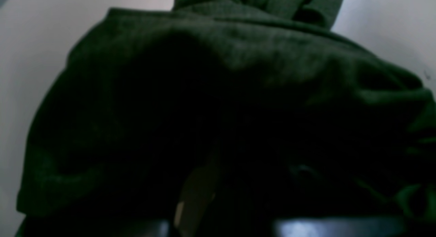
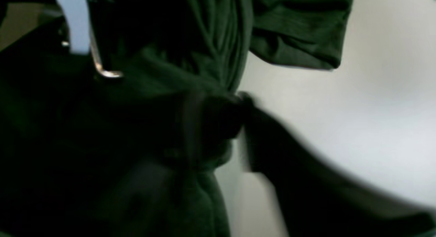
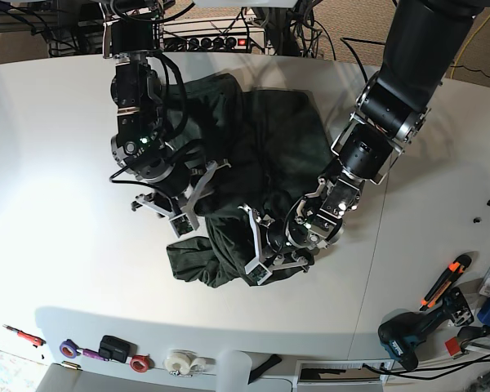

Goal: Layout the t-shirt on the table in an organized manner, then fold the t-shirt properly
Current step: 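Lift the shirt with the right gripper while the left gripper holds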

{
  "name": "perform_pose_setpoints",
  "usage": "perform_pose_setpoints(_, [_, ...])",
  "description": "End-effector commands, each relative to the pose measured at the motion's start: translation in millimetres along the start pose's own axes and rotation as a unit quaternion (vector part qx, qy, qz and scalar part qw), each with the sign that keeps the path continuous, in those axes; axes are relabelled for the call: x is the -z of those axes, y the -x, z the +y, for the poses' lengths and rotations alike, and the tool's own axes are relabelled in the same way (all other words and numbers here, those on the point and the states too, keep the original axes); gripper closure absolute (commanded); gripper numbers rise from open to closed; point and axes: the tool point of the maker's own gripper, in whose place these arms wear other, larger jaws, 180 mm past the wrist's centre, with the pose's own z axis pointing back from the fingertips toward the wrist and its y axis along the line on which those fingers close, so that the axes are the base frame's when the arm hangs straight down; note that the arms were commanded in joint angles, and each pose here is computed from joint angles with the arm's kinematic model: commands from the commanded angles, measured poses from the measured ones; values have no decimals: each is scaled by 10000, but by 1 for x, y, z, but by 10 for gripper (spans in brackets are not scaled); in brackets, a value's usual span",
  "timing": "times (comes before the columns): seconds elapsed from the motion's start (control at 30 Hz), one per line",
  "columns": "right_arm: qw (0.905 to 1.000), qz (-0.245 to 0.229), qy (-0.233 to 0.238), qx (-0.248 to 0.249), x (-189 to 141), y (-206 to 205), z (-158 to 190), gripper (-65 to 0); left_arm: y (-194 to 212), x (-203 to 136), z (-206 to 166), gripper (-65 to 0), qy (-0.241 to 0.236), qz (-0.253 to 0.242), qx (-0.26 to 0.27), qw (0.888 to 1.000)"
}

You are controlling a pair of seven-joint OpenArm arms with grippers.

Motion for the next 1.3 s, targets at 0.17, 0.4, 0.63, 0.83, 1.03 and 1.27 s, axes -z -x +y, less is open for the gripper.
perform_pose_setpoints(0.17, [9983,-403,409,103,-3,-22,-17,-335,10,-1,7,-50,-96,368,162,9991])
perform_pose_setpoints(0.4, [9991,-112,189,351,9,0,-10,-335,10,-1,7,-50,-97,367,163,9991])
perform_pose_setpoints(0.63, [9997,-12,63,252,11,5,-6,-211,10,-1,7,-50,-96,366,162,9992])
perform_pose_setpoints(0.83, [9985,172,-474,219,5,6,14,0,11,-2,7,-50,-103,381,190,9990])
perform_pose_setpoints(1.03, [9987,75,-494,74,-21,-11,21,0,14,-2,10,-50,-147,453,348,9983])
perform_pose_setpoints(1.27, [9976,-536,-380,-206,-77,-37,36,0,14,-2,10,-50,-148,451,348,9983])
